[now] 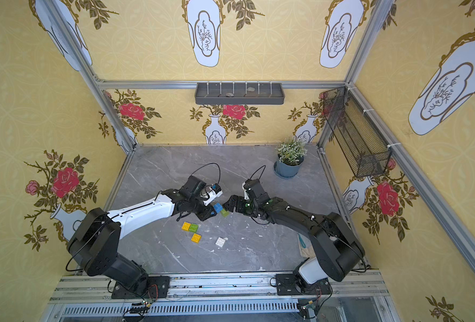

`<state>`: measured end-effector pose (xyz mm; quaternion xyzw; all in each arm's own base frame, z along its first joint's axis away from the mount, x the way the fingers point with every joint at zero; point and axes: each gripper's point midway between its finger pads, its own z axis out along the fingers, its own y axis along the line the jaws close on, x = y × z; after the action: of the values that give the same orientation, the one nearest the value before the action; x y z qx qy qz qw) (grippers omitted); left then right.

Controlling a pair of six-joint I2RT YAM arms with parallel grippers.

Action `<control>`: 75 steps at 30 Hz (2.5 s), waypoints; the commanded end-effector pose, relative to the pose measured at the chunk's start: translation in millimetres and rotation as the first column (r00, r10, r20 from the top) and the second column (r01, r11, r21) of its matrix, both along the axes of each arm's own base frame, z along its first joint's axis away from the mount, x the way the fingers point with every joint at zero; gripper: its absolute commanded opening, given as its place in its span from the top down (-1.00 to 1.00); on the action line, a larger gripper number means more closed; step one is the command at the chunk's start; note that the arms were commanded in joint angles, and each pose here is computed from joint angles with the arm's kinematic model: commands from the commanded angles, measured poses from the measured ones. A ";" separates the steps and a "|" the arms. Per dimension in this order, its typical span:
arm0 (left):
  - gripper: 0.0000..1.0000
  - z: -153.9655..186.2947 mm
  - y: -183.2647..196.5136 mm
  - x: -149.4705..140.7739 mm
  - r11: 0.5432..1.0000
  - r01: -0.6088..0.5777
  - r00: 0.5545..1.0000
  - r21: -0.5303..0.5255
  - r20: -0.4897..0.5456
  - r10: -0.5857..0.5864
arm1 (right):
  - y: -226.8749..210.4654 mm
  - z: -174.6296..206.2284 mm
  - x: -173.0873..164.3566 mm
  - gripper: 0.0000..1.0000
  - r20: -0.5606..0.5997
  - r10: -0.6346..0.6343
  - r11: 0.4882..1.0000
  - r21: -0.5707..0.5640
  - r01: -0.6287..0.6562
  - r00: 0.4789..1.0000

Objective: Assemble the number 4 with lego
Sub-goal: Assemble the lego brick with the lego brick.

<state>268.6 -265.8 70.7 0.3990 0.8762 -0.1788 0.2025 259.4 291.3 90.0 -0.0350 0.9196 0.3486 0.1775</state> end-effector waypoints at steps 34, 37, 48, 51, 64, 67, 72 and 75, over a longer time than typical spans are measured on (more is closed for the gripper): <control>1.00 -17.9 -14.9 -6.9 0.997 -0.072 0.997 0.013 0.001 0.072 | 24.3 -14.0 9.3 -0.92 -0.024 0.048 0.986 0.162 -0.044 0.999; 1.00 -18.9 -16.1 -7.3 0.997 -0.079 0.997 0.011 0.001 0.079 | 24.4 -17.8 9.5 -0.90 -0.029 0.049 0.988 0.150 -0.044 0.998; 1.00 -26.6 -14.2 -4.7 0.994 -0.088 0.996 0.060 0.033 0.086 | 26.1 -24.7 8.3 -0.89 -0.038 0.048 0.991 0.125 -0.043 0.998; 1.00 -25.2 -13.9 -3.7 0.994 -0.089 0.996 0.062 0.038 0.087 | 23.8 -29.6 8.4 -0.85 -0.047 0.042 0.994 0.108 -0.037 0.998; 1.00 -30.5 -15.4 -8.2 0.993 -0.067 0.997 0.101 0.050 0.062 | 11.5 -58.1 4.4 -0.21 -0.110 0.002 1.000 0.016 0.000 0.994; 0.96 -31.3 -15.3 -8.8 0.992 -0.060 0.997 0.109 0.051 0.055 | 5.1 -67.5 0.6 -0.08 -0.140 -0.020 1.000 -0.015 0.018 0.990; 0.92 -30.2 -15.4 -9.1 0.992 -0.049 0.998 0.115 0.053 0.043 | -5.8 -84.8 -8.4 0.03 -0.199 -0.060 0.997 -0.057 0.049 0.978; 0.87 -31.1 -16.0 -10.0 0.992 -0.042 0.998 0.117 0.049 0.036 | -11.5 -96.8 -12.7 0.07 -0.235 -0.081 0.995 -0.079 0.064 0.969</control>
<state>269.1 -286.4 48.9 0.3869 0.8853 -0.1152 0.2310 265.1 319.1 44.8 -0.0232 0.9004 0.4147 0.1294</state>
